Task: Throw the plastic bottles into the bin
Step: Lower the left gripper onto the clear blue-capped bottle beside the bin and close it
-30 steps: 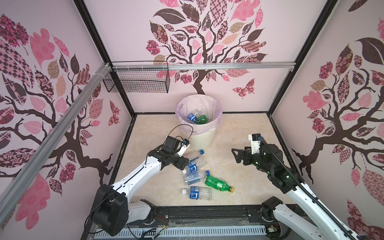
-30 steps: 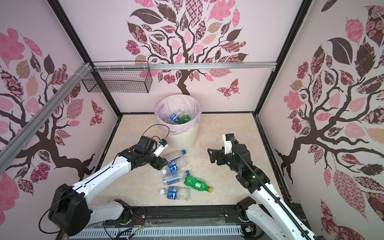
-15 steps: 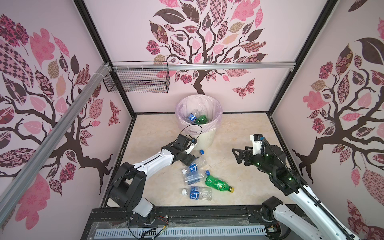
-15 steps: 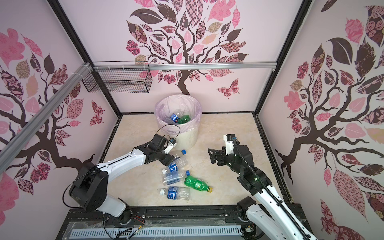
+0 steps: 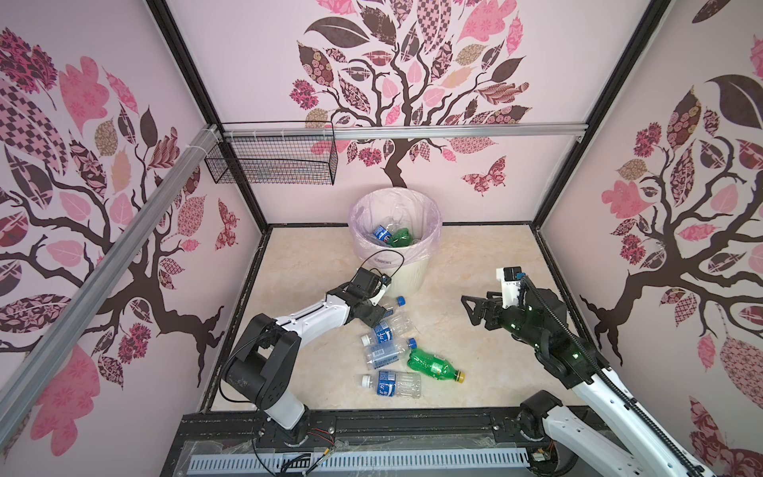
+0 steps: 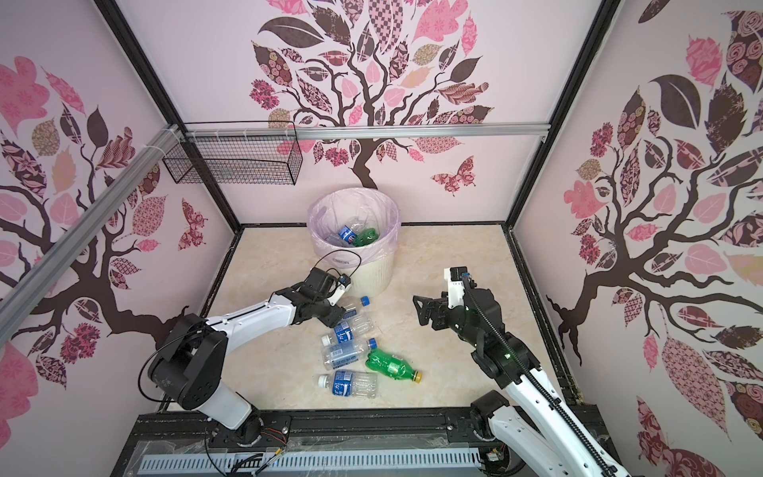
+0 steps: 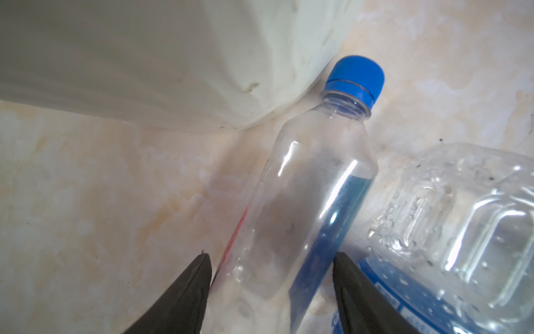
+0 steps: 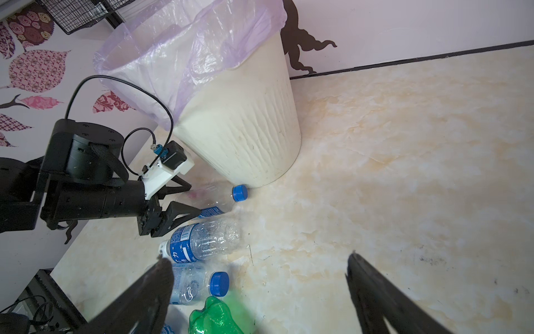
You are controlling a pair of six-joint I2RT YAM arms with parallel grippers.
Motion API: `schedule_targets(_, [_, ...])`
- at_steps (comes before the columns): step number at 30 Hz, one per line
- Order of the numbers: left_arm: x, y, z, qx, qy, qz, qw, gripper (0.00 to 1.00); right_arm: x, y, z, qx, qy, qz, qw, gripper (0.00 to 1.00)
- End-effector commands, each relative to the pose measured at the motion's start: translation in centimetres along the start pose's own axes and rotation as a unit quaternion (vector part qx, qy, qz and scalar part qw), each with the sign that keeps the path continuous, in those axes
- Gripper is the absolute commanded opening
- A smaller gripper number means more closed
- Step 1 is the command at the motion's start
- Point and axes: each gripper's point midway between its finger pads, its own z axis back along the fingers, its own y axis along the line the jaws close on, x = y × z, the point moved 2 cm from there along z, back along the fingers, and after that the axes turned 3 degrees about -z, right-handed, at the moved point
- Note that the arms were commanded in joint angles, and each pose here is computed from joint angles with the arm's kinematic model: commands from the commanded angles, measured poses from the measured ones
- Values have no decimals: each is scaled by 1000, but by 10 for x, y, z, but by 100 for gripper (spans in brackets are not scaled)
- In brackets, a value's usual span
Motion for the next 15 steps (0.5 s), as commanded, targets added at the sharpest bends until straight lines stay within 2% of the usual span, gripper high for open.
schedule_targets(1, [7, 2, -3, 9, 2, 4, 1000, 67, 0, -1, 1, -2, -3, -4, 1000, 96])
schedule_targets(9, [-8, 6, 2, 28, 31, 19, 999, 56, 0, -1, 1, -2, -2, -4, 1000, 96])
schedule_targets(15, [-18, 13, 16, 52, 50, 33, 997, 55, 0, -1, 1, 0, -3, -5, 1000, 96])
